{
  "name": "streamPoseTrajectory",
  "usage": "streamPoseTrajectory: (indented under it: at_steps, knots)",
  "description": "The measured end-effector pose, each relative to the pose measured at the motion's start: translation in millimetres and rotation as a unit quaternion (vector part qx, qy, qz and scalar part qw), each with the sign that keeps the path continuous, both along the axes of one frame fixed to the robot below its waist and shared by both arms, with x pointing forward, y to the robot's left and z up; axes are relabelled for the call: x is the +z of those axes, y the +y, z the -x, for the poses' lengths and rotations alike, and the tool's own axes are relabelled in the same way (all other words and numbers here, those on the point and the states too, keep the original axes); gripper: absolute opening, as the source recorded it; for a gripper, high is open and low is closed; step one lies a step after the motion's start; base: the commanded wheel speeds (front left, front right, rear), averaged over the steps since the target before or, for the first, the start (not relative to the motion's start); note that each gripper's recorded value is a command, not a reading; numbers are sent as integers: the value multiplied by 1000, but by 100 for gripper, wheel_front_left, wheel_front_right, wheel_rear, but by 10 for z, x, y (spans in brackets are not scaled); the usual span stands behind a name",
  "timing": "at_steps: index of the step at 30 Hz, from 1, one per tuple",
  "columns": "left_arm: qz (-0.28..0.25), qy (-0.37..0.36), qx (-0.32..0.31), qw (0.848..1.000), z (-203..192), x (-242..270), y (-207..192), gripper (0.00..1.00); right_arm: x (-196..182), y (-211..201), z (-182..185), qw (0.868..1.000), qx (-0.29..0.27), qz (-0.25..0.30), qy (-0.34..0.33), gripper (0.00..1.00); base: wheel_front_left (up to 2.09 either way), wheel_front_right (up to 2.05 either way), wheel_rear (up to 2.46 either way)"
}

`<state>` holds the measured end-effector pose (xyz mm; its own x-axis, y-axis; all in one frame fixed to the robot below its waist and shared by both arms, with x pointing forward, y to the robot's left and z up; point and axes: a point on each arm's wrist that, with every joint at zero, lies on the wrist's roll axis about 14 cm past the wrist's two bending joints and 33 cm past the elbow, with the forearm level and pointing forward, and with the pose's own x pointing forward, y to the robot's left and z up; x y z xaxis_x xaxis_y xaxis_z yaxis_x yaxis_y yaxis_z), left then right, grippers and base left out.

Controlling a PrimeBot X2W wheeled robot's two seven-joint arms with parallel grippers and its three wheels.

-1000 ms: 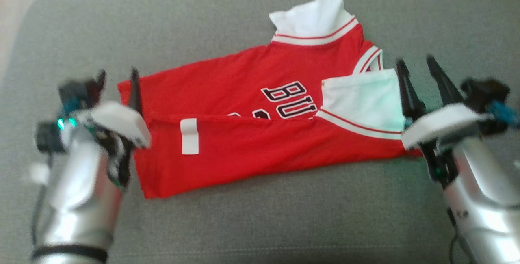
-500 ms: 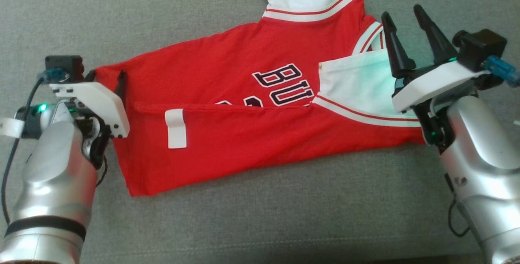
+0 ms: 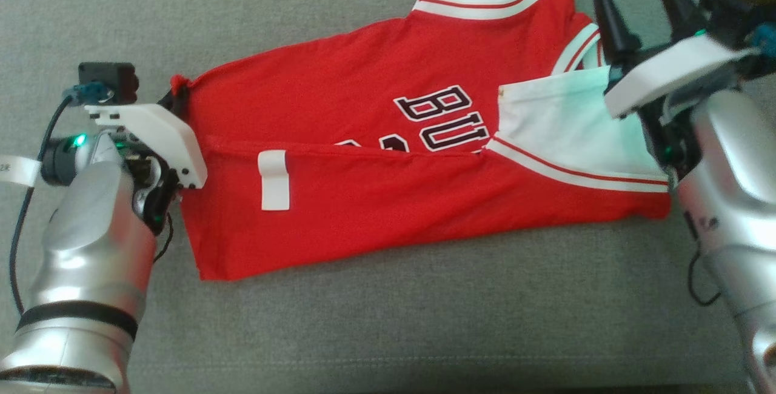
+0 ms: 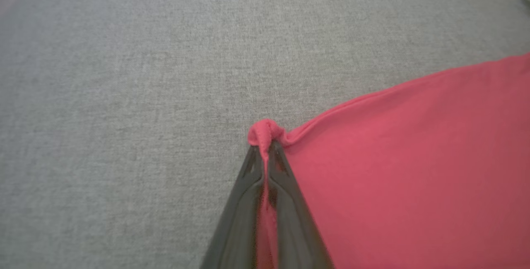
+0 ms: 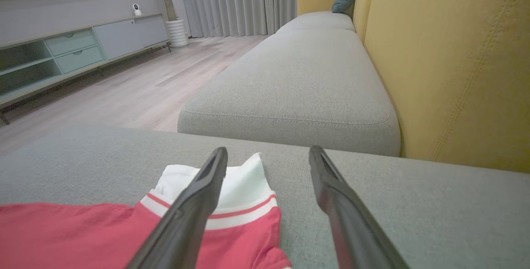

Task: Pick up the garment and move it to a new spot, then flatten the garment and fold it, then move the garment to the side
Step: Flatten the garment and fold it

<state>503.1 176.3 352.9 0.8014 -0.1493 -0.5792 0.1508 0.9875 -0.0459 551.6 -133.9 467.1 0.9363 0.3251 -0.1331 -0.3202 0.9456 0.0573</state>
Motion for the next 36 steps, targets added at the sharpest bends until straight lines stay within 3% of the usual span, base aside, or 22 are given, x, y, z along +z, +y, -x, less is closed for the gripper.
streamPoseTrajectory:
  at_steps: [7,18,27,28,29,30,31,36]
  knots:
    - [2,-38,-6,999,-51,64,0,0,-27,57,-300,999,6,22,25,100,0,0,0]
    - [4,-128,-15,992,-247,402,-59,0,-382,263,-741,988,21,76,132,100,0,0,0]
    - [2,-132,-7,991,-209,364,-2,0,-703,441,-924,976,26,89,197,100,0,0,0]
    - [1,-131,-7,991,-206,356,2,0,-741,455,-937,974,28,94,202,96,0,0,0]
    - [1,-131,-6,991,-210,355,6,0,-787,459,-943,972,29,102,210,82,0,0,0]
    - [0,-132,-6,991,-217,362,14,0,-831,447,-946,970,28,110,217,45,0,0,0]
    - [-1,-136,-6,991,-229,377,15,0,-886,411,-962,967,25,121,223,0,0,0,0]
    - [-1,-131,-10,991,-212,348,-17,0,-845,356,-1044,969,19,133,209,0,0,0,0]
